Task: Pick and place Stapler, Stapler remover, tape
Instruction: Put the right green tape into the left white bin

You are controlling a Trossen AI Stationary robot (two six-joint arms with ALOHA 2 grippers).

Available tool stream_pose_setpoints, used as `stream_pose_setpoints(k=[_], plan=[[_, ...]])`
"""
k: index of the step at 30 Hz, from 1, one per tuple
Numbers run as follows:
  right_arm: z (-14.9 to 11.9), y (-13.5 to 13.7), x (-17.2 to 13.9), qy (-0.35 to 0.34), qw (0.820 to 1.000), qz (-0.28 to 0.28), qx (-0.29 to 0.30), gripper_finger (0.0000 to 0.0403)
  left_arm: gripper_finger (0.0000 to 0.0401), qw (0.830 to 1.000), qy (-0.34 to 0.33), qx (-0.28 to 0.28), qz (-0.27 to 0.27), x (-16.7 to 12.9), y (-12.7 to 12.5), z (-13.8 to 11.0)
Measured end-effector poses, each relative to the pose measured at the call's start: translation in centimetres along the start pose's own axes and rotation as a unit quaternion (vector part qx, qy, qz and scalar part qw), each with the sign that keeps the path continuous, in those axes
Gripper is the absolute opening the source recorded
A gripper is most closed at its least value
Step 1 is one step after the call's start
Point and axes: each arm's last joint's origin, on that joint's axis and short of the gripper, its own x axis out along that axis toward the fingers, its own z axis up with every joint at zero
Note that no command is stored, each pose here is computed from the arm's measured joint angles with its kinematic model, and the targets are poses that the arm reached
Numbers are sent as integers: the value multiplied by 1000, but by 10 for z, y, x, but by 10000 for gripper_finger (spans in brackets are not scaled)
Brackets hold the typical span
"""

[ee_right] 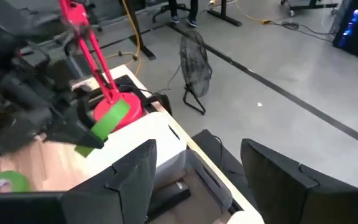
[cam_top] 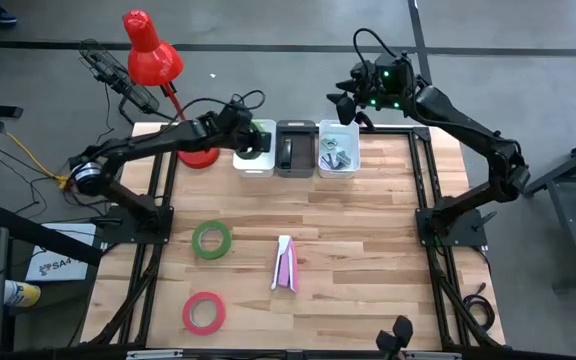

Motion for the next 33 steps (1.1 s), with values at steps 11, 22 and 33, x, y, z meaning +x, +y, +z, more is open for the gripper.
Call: stream_pose_setpoints(k=[11,22,33], plan=[[-3,-1,0,14,1000,-5,1,224,82,998,40,-32,30,54,20,-3],[-7,-1,0,34,999,-6,-7,225,82,995,77,-59,39,87,28,-15],[-7,-1,0,35,999,-6,-11,225,83,991,80,-84,62,95,33,-20]])
